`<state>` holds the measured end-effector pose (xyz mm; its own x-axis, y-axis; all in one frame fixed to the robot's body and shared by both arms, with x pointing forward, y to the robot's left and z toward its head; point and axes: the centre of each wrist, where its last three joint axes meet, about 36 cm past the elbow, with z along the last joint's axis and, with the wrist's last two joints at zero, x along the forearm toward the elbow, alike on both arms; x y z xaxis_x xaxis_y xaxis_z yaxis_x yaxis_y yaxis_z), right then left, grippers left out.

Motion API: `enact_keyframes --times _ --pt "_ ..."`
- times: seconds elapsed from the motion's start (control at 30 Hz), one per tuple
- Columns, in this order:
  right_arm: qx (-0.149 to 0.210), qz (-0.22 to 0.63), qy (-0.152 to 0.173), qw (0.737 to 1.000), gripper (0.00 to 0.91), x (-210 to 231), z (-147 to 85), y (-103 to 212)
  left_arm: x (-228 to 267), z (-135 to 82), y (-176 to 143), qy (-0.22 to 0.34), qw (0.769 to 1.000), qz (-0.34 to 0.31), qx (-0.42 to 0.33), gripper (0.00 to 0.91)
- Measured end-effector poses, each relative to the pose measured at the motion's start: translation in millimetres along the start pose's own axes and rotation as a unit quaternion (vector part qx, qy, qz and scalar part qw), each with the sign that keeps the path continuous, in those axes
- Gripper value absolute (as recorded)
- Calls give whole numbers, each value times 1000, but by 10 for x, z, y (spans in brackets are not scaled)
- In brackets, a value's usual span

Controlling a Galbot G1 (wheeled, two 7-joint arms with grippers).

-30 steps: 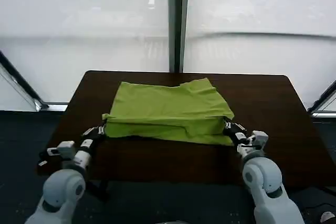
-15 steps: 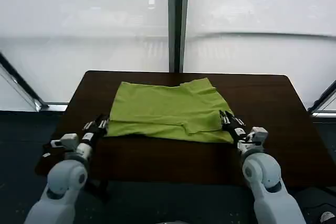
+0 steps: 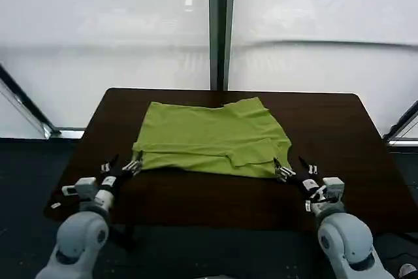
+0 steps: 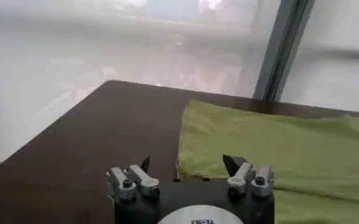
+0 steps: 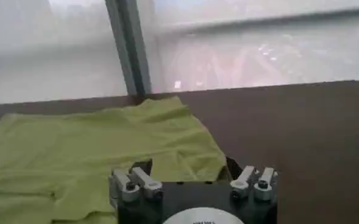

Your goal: Fold and organize the clothes.

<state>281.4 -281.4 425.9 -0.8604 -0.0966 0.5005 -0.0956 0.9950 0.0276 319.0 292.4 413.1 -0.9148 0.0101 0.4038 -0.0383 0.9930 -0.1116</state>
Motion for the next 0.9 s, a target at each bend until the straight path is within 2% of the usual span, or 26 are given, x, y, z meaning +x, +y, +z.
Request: enact_keyframes --times 0.23,0.3,0.33,0.43,0.5,0.53,0.6,0.63,0.67,0.7,0.73,0.8,0.9 --pt "-4 0 8 1000 878 -70 81 18 102 92 -51 11 1000 1 -2 878" --pt "-5 2 10 1000 848 -97 104 13 98 115 -50 13 1000 1 -1 878" --pt "-6 3 12 1000 790 -109 114 10 90 133 -45 15 1000 1 0 868" --pt "-7 4 14 1000 751 -135 133 16 69 167 -35 18 1000 -1 2 683" --pt "-7 3 14 1000 741 -141 135 21 54 189 -27 20 1000 -2 4 605" --pt "-6 4 15 1000 702 -142 134 20 48 202 -25 22 1000 -3 3 566" --pt "-5 5 16 1000 585 -141 130 17 37 238 -14 27 1000 -5 3 361" --pt "-4 6 17 1000 361 -134 126 15 36 251 -11 29 1000 -5 4 176" --pt "-3 6 19 1000 215 -123 121 12 36 263 -10 31 1000 -4 5 137" --pt "-2 7 20 1000 10 -110 118 10 34 271 -10 32 999 -3 6 107" --pt "-1 9 24 1000 0 -93 111 9 32 276 -10 32 999 -2 6 107" --pt "2 15 33 999 0 -52 93 7 31 279 -9 32 999 -1 6 0" --pt "4 18 46 999 0 27 52 17 31 274 -2 32 999 2 5 0"
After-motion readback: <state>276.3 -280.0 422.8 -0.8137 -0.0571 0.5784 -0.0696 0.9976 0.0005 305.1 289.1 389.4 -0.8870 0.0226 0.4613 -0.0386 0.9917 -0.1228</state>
